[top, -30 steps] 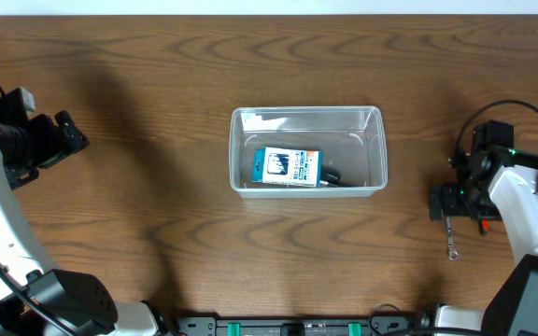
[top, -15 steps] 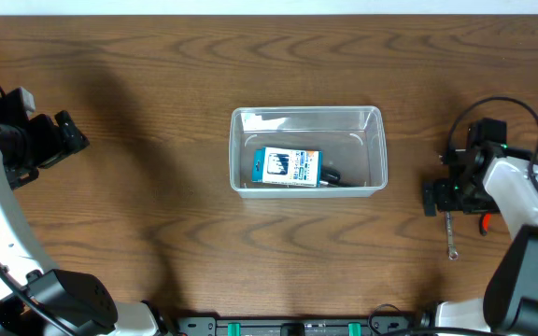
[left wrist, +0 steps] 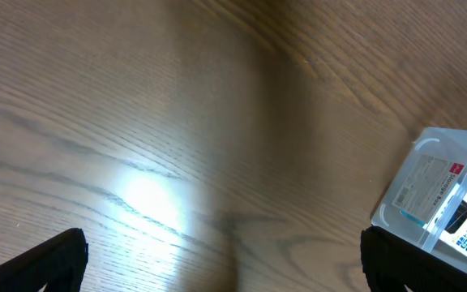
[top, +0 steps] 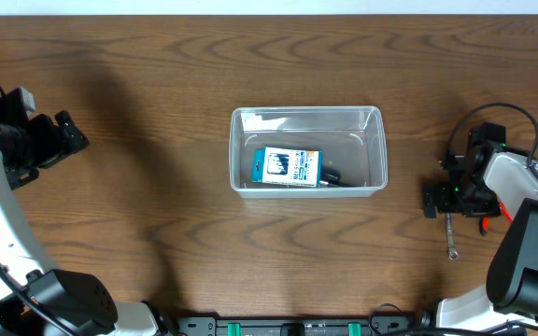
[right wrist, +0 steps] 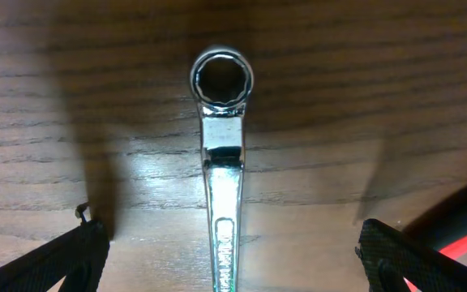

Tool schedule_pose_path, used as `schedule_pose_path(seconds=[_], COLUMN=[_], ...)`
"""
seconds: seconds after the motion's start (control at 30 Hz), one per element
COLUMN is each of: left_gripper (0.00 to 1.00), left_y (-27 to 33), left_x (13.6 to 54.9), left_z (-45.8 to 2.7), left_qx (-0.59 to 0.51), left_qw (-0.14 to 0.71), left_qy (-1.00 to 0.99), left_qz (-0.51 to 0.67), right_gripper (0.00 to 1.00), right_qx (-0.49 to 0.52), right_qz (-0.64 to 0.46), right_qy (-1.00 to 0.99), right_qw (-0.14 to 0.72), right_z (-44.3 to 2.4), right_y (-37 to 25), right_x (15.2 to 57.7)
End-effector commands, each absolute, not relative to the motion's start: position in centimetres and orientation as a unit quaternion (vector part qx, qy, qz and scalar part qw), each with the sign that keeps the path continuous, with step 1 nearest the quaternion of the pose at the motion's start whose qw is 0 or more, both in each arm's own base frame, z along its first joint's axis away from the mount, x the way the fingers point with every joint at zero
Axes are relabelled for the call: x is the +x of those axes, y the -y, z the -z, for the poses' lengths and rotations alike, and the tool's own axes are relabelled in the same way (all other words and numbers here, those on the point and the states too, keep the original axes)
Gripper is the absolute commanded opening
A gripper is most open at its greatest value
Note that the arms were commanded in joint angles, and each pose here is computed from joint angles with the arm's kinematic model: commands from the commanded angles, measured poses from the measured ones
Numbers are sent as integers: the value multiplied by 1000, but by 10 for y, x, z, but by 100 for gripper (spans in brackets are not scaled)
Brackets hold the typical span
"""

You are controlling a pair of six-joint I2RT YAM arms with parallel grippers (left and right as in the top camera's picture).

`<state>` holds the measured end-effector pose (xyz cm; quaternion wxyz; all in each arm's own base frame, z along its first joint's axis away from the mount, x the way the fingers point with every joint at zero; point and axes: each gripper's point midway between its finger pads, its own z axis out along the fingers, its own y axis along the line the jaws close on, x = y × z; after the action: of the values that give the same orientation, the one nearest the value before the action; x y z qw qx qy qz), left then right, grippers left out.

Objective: Pack container
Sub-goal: 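Lower the right gripper and grasp the silver wrench's shaft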

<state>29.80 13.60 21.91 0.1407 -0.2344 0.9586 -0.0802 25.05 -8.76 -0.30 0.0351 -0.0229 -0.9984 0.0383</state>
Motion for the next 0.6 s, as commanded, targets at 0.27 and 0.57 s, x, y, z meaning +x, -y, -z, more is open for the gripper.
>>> schedule_pose_path(seconds=[0.27,0.57], left_gripper=[98,98], left_y=[-136,-136], left_x=[298,298], left_z=[-220,-220], left_qx=[-229,-229], left_qw=[142,142], left_qy=[-959,-959], left_qz=[84,84], right_gripper=[92,61], right_qx=[-20,-20], right_qz=[-42,-44], right_qy=[998,998], right_qw=[45,45], right_z=[8,8], right_y=[92,92], right_x=[247,246])
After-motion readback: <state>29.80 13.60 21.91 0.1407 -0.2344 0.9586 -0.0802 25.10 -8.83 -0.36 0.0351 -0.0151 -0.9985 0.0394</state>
